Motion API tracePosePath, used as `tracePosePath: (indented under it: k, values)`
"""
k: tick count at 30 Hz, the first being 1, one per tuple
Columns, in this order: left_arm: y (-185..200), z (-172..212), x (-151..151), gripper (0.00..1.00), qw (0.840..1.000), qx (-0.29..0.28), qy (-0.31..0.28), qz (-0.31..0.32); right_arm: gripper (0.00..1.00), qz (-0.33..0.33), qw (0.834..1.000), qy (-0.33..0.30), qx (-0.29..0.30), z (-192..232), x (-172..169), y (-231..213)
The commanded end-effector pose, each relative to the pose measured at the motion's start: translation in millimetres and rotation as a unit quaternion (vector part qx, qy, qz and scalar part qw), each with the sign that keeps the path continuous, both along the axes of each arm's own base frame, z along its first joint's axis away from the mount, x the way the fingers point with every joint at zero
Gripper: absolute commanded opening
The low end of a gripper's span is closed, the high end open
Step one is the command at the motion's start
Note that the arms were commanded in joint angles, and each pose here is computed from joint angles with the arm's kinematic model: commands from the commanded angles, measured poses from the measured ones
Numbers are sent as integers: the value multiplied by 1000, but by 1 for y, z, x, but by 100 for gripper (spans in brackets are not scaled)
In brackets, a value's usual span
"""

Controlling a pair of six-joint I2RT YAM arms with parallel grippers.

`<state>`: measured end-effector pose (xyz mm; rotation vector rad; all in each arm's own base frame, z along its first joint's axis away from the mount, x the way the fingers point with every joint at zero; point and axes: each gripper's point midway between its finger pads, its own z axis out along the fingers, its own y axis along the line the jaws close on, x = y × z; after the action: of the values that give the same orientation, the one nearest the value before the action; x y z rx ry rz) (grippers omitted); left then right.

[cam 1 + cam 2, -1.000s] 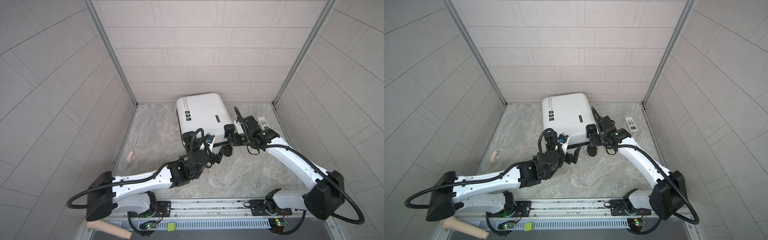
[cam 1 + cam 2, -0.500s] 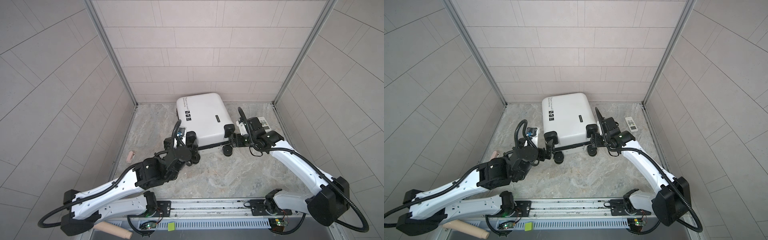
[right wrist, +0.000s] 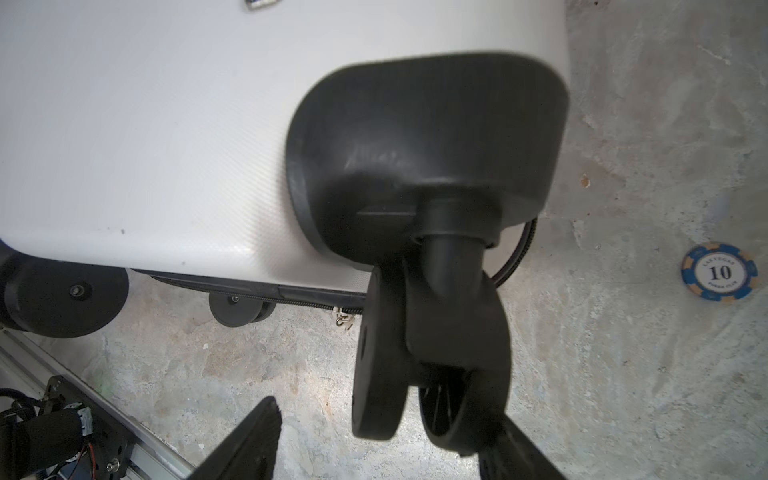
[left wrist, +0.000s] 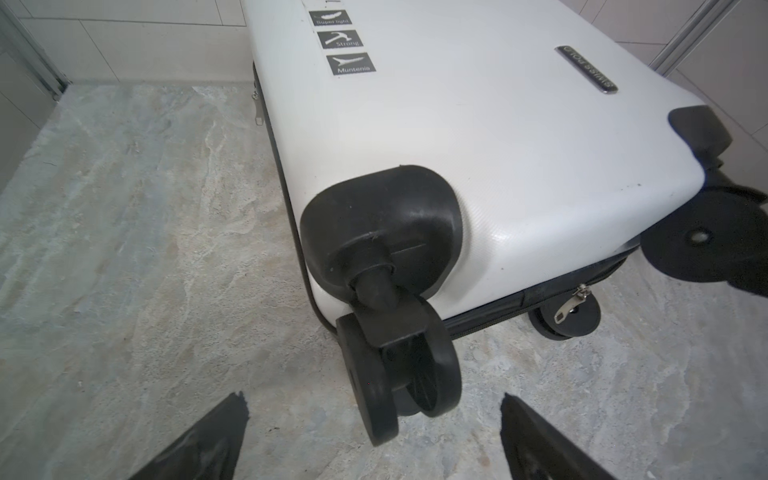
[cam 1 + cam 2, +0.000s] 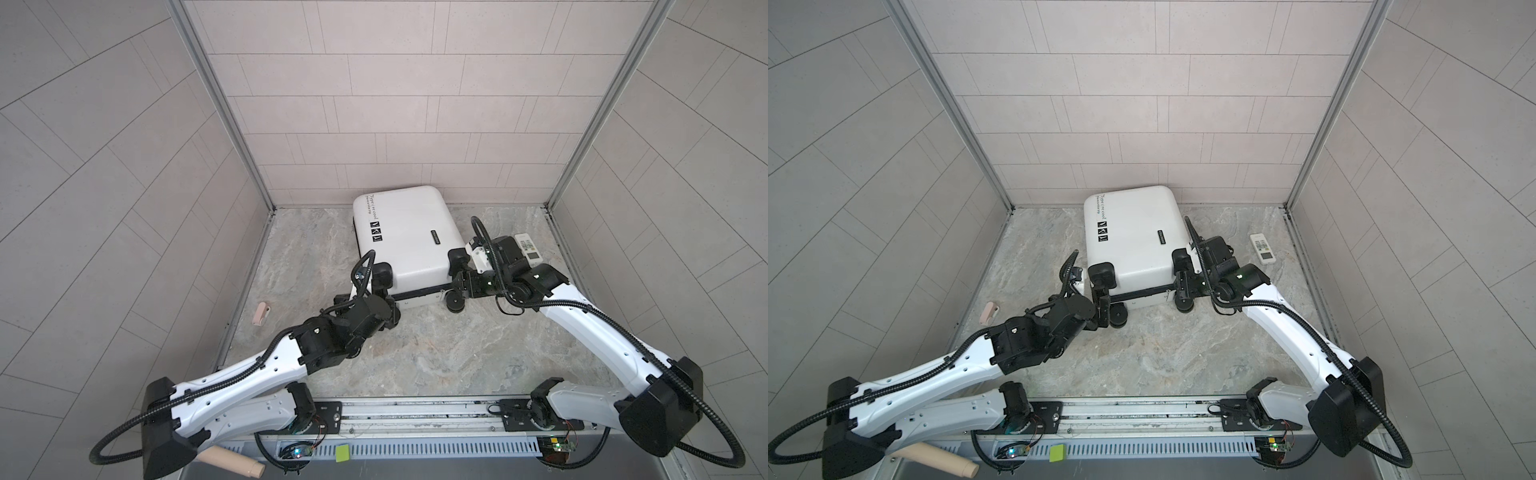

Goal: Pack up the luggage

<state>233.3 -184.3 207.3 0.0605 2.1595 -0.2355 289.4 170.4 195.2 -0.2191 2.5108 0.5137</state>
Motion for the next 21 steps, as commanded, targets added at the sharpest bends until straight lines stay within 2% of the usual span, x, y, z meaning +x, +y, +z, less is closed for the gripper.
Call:
tracePosePath:
  k: [1,7,17,21]
  values:
    - [-15,1,8,100,999,-52,2,2,75,10,1000,-22,9,17,0,7]
    - [-18,-25,16,100,998,-60,16,29,74,18,999,-34,-10,20,-5,7]
    - [-18,-33,30,100,997,-57,4,53,69,27,999,-38,-12,11,-9,7]
    - [-16,-37,35,96,997,-52,3,57,76,18,999,-43,-24,14,-8,2]
